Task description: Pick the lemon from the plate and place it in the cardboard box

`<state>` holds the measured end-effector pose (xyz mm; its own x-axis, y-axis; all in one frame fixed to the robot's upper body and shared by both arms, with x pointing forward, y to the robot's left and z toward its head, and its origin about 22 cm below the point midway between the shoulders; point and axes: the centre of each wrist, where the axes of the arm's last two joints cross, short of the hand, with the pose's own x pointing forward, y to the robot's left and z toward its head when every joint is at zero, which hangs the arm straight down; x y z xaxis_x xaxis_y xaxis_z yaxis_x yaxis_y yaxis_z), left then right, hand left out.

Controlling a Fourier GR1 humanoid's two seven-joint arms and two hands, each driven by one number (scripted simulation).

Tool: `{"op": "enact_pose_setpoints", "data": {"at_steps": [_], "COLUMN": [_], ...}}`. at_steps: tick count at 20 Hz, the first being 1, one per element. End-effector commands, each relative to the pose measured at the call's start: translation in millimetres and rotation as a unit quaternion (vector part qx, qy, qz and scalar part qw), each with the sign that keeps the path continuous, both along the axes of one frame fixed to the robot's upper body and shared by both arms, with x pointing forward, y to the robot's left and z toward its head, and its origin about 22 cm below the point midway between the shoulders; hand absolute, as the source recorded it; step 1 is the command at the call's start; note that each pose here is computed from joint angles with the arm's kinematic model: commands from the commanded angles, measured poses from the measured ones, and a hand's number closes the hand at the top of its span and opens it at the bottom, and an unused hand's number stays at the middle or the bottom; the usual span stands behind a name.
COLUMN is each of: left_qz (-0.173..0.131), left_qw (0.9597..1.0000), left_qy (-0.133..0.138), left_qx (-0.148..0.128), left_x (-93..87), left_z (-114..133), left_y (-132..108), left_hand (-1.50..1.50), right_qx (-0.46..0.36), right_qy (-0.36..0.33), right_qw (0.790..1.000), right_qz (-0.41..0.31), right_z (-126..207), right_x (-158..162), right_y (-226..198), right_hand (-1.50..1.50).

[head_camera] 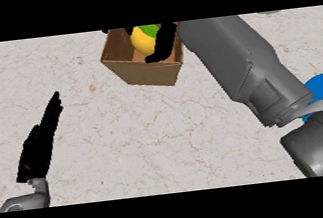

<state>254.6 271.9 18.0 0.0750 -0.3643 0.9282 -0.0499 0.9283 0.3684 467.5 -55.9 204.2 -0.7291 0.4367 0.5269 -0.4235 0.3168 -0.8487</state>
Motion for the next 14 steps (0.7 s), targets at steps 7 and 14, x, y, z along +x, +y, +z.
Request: {"op": "enact_pose_setpoints", "data": {"at_steps": [7, 14], "left_qz": [-0.012, -0.021], "left_qw": [0.9999, 0.9998], "left_qy": [0.002, 0.005], "left_qx": [-0.003, -0.001], "left_x": [-1.0, -2.9], "left_z": [-0.6, -5.9], "left_y": [-4.8, -10.6], "left_hand": [0.00, 0.00], "right_qx": [-0.002, 0.170], "right_qy": [0.050, 0.117], "right_qw": [0.998, 0.974], "right_qz": [-0.035, -0.088], "right_z": [-38.4, -45.5], "right_x": [-8.4, -6.6], "right_y": [16.5, 7.8], "right_hand": [-1.50, -1.50]}}
